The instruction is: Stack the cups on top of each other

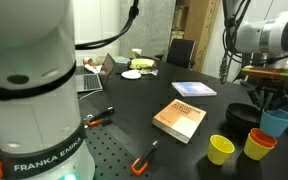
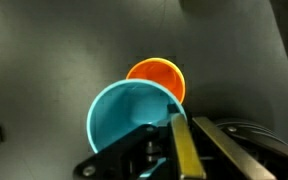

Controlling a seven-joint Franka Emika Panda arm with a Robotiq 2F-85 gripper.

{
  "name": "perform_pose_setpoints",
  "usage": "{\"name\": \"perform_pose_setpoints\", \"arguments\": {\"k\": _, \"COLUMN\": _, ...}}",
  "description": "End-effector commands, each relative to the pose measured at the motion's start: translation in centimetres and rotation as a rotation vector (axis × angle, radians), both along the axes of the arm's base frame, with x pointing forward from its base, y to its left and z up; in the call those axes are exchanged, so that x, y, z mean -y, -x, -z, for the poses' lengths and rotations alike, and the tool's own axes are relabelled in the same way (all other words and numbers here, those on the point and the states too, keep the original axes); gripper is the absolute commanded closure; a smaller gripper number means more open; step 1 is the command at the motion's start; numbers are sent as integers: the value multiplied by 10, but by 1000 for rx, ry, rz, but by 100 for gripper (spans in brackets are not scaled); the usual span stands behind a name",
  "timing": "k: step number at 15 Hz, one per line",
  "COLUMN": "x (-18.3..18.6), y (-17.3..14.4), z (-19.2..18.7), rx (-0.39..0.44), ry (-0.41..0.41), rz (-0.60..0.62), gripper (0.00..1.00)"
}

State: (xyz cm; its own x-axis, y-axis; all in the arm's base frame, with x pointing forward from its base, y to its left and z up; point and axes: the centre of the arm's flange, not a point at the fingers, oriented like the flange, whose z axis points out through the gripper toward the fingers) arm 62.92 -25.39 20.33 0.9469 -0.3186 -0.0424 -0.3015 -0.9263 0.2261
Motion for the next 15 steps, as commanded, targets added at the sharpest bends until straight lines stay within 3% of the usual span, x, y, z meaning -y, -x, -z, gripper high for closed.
{"name": "perform_pose_setpoints", "arguments": {"k": 1, "x": 0, "y": -11, "z": 7, "rx": -15, "ry": -17, "rz": 7, "gripper": 99}}
{"name": "perform_pose_setpoints", "arguments": {"k": 5, "x": -4, "y": -9, "z": 17, "rx": -32, "ry": -27, "rz": 6, "gripper": 99}}
{"name": "perform_pose_setpoints", "arguments": {"k": 6, "x": -5, "y": -9, "z": 19, "rx": -31, "ry": -29, "rz": 9, "gripper": 80}}
{"name": "perform_pose_setpoints", "arguments": {"k": 7, "x": -5, "y": -8, "z": 19, "rx": -29, "ry": -33, "rz": 13, "gripper": 69}}
{"name": "perform_pose_setpoints", "arguments": {"k": 11, "x": -2, "y": -5, "z": 18, "rx": -29, "ry": -38, "rz": 27, "gripper": 39}}
{"name": "perform_pose_setpoints", "arguments": {"k": 15, "x": -14, "y": 18, "z": 1, "rx": -58, "ry": -79, "rz": 50, "gripper": 11}}
